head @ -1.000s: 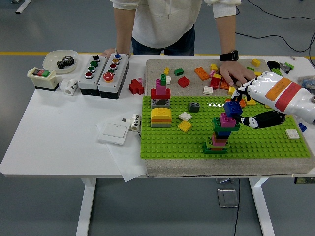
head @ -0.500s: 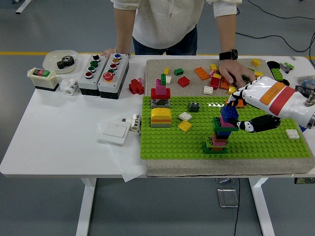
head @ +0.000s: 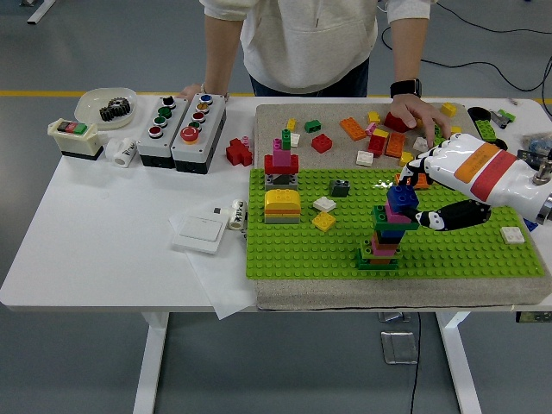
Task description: Pick up the brick,pile it on top of brick,press brick,pick up the brick,pile it on top of brick,press brick
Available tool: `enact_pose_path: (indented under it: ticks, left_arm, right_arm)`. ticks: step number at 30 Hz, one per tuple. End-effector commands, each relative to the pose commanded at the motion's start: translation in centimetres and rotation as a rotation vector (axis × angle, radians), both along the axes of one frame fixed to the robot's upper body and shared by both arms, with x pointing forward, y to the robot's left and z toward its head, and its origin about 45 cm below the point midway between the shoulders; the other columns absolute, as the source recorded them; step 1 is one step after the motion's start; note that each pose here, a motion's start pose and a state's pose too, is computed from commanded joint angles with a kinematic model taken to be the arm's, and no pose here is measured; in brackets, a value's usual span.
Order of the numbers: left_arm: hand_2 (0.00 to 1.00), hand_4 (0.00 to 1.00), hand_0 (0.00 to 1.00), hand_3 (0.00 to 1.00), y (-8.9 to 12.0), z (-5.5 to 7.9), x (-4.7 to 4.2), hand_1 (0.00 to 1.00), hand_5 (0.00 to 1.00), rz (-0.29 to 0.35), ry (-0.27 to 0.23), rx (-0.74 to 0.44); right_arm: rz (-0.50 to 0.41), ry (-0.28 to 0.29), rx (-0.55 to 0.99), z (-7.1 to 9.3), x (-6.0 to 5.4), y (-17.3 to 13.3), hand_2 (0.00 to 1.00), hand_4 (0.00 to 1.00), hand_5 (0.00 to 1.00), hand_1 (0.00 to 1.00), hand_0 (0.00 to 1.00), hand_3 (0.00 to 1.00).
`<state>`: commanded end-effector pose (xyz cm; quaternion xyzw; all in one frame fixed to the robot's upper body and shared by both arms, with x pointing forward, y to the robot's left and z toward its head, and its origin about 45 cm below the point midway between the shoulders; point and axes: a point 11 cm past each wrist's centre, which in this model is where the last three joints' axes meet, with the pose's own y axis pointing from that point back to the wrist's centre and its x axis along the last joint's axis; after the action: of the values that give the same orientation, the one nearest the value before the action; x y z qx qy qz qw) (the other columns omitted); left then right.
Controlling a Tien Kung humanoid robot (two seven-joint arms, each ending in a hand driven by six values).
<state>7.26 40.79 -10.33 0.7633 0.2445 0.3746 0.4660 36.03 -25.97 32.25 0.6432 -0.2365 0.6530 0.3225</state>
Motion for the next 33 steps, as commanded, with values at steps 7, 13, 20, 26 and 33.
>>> enact_pose_path:
  ticks: [7,13,20,26,33]
  left_arm:
    - [0.592,0.666,0.451,0.627,-0.01,0.01,0.08,0.544,0.799,0.0,-0.002,0.0]
    - [0.592,0.666,0.451,0.627,-0.01,0.02,0.11,0.544,0.799,0.0,-0.003,0.0]
    - [0.592,0.666,0.45,0.626,0.0,0.03,0.17,0.545,0.799,-0.001,-0.003,0.001]
    - [0.591,0.666,0.45,0.626,0.05,0.05,0.23,0.544,0.798,-0.002,-0.005,0.002]
    - [0.59,0.667,0.451,0.626,0.04,0.06,0.27,0.544,0.798,-0.003,-0.005,0.001]
  right_arm:
    - [-0.003,0.003,-0.004,0.03,-0.02,-0.07,0.522,0.675,0.438,0.42,0.254,0.522]
    - [-0.001,0.007,-0.007,0.03,-0.13,-0.08,0.522,0.681,0.437,0.417,0.255,0.521]
    - [0.008,0.004,-0.008,0.15,-0.27,0.16,0.522,0.688,0.43,0.419,0.255,0.522]
    - [-0.002,0.012,-0.002,0.04,-0.22,0.17,0.523,0.694,0.433,0.418,0.254,0.525]
    - [-0.033,0.049,0.029,-0.26,-0.16,0.04,0.522,0.698,0.433,0.417,0.249,0.527]
